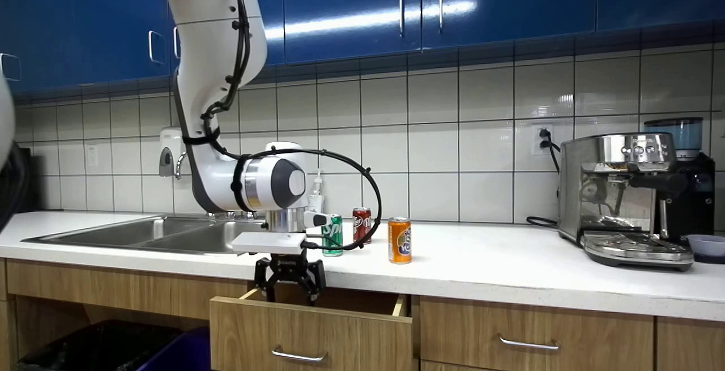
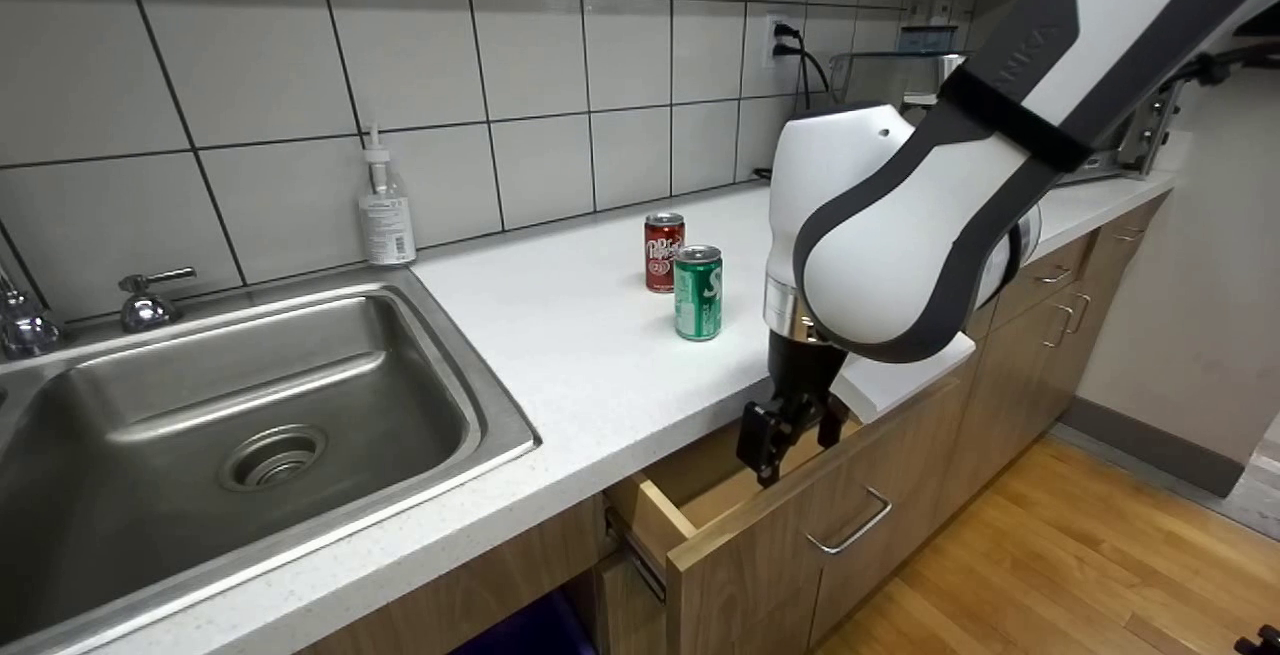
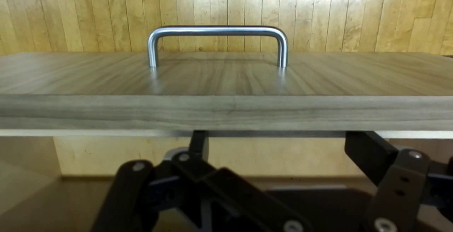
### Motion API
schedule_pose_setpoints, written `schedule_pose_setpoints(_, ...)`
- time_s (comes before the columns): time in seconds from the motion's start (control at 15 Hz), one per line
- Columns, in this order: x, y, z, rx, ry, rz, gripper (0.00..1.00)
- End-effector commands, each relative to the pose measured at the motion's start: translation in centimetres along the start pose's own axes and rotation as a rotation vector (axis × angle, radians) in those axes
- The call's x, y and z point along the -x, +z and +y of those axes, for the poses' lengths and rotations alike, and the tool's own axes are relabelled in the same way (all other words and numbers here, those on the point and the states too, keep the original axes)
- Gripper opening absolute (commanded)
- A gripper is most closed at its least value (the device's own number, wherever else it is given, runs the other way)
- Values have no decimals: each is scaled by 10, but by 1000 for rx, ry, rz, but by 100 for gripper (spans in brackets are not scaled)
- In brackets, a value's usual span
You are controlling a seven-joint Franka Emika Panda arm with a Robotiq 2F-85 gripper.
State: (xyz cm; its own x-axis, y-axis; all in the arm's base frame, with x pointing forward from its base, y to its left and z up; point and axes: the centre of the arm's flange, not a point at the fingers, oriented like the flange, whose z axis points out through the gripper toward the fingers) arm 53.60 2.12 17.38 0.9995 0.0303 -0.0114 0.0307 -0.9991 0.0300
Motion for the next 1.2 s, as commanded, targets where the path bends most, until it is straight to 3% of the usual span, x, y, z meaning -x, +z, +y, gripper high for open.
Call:
schedule_pose_setpoints(0.0, 8, -4, -1, -13, -15, -75, 100)
schedule_pose_setpoints(1.13, 50, 0, -23, -10, -8, -105, 100)
